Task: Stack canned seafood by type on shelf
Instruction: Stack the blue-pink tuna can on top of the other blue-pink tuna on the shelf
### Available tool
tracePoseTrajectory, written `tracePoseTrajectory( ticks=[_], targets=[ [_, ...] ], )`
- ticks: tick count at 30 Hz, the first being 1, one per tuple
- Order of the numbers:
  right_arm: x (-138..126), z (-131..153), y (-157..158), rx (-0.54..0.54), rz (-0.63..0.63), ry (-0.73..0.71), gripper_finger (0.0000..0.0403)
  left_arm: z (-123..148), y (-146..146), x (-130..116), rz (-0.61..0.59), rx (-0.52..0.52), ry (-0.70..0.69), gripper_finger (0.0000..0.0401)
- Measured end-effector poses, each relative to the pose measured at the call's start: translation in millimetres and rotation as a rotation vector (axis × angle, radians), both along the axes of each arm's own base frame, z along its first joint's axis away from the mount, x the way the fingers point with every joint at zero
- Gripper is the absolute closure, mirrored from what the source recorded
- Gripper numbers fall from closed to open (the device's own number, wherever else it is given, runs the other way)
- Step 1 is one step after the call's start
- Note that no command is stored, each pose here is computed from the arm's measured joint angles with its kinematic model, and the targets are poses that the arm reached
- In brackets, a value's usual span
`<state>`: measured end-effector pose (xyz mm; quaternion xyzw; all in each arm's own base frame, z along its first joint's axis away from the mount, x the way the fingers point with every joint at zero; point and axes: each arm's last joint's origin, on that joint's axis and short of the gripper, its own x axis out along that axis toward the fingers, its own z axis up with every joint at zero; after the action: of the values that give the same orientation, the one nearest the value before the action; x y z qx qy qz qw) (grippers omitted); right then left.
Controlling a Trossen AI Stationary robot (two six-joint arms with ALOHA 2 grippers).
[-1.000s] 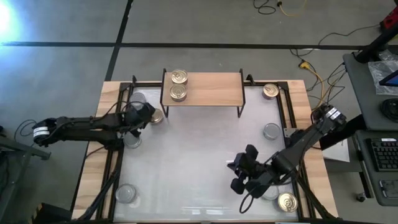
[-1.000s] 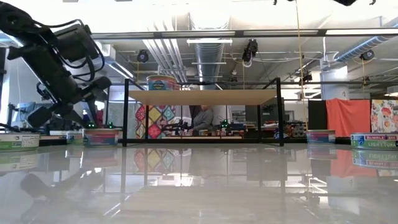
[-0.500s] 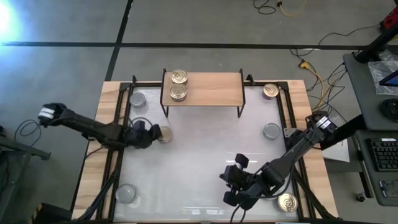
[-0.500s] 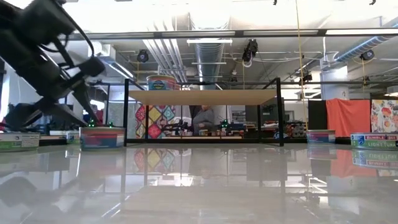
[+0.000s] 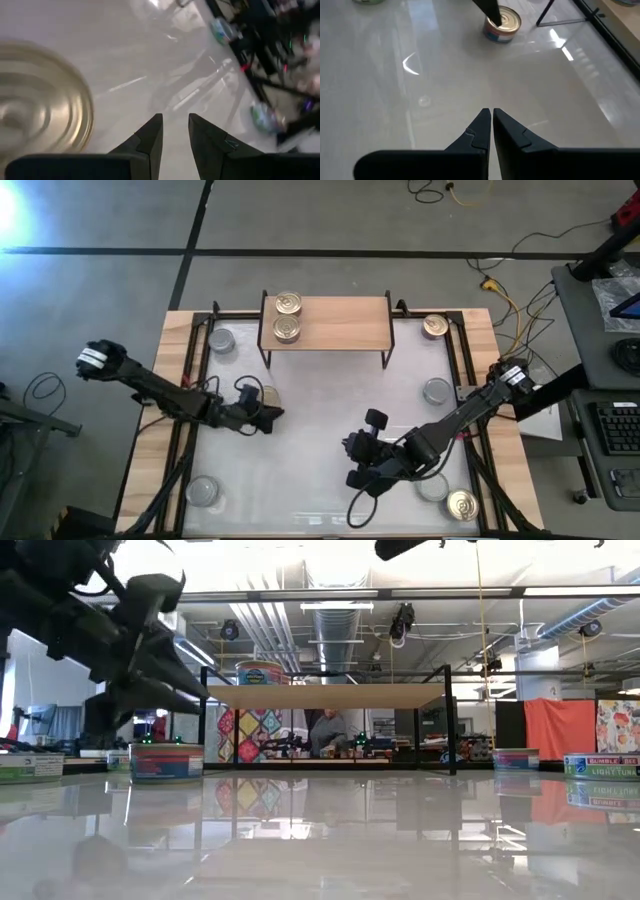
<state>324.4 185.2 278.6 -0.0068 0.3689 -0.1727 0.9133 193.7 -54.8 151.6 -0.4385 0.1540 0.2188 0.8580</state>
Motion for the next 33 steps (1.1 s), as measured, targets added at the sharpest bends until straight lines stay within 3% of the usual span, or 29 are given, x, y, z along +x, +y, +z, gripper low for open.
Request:
tracePoseTrajectory(
  ticks=[6,14,19,24,33],
  targets=[
    [-3.7,2.7,-0.6,-0.024,0.025,0.020,0.0390,16.5,2.7,-11.5,-0.119,0.118,0.125,0.0323],
    [0.7,3.4,-11.2,-0.104,0.070,0.062,0.0390,80.1,9.8,-23.2,-0.183,0.396,0.471,0.0324],
    [5.8,3.4,-21.3,-0.120,0.054,0.072,0.0390,101.5,13.4,-35.8,-0.129,0.335,0.798,0.0324],
    [10.5,3.5,-30.4,-0.147,0.058,0.087,0.0390,95.3,14.7,-32.5,-0.049,0.314,1.021,0.0324],
    [14.3,3.6,-38.9,-0.165,0.051,0.098,0.0390,44.7,34.6,-13.9,-0.043,0.323,1.331,0.0324]
  ],
)
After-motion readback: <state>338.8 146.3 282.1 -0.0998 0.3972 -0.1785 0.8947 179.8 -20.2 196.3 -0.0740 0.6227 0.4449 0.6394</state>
